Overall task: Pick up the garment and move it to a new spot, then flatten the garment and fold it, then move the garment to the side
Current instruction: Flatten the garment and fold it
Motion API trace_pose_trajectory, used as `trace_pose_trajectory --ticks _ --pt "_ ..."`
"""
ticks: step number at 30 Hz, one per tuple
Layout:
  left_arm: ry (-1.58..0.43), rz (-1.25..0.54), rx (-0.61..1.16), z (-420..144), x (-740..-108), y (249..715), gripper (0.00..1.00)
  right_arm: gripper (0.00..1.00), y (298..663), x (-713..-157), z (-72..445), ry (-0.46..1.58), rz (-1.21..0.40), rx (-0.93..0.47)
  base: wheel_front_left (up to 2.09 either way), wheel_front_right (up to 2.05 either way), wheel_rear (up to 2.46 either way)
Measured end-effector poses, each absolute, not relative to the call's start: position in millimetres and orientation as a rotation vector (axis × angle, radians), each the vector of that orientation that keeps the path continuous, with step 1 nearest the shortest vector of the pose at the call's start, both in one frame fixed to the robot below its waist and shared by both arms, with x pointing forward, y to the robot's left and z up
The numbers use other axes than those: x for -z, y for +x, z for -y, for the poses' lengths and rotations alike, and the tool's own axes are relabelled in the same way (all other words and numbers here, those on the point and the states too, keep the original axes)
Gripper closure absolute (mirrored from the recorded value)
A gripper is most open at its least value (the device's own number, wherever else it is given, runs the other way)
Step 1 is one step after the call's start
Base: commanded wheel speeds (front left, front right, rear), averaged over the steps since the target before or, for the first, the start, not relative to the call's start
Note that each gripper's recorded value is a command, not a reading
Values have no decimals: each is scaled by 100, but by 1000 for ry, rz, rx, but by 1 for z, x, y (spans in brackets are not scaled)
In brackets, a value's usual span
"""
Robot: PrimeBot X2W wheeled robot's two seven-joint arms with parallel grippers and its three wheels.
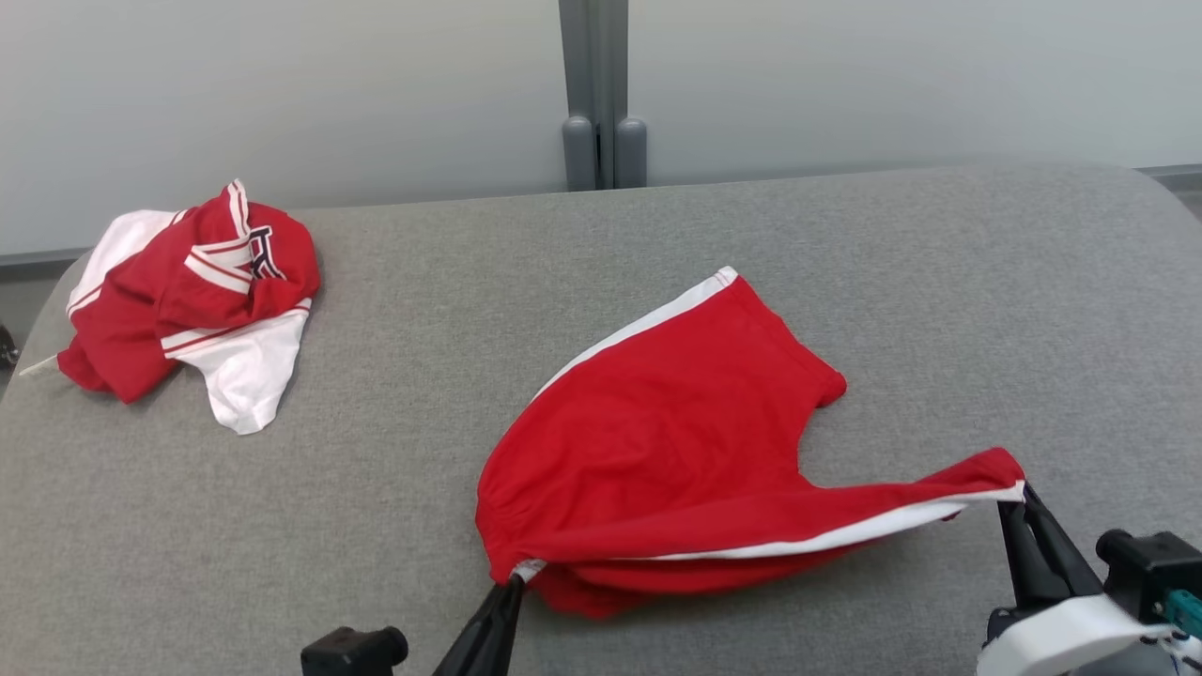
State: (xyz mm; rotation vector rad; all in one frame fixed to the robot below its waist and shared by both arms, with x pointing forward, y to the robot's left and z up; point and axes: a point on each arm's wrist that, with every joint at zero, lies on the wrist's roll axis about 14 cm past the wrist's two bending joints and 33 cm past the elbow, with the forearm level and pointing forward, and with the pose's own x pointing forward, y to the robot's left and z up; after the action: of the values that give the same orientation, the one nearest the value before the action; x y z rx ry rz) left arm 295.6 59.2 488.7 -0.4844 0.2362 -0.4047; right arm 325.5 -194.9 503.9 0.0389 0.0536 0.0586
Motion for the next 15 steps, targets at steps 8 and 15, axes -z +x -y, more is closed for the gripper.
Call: trace_pose_trajectory --ticks 8,15 --pt "-573 -332 353 -54 -467 326 100 100 400 -497 178 -88 -108 -184 0 0 0" --pt "-574 -409 296 -68 -448 374 100 100 472 -489 141 -155 -178 -308 0 0 0"
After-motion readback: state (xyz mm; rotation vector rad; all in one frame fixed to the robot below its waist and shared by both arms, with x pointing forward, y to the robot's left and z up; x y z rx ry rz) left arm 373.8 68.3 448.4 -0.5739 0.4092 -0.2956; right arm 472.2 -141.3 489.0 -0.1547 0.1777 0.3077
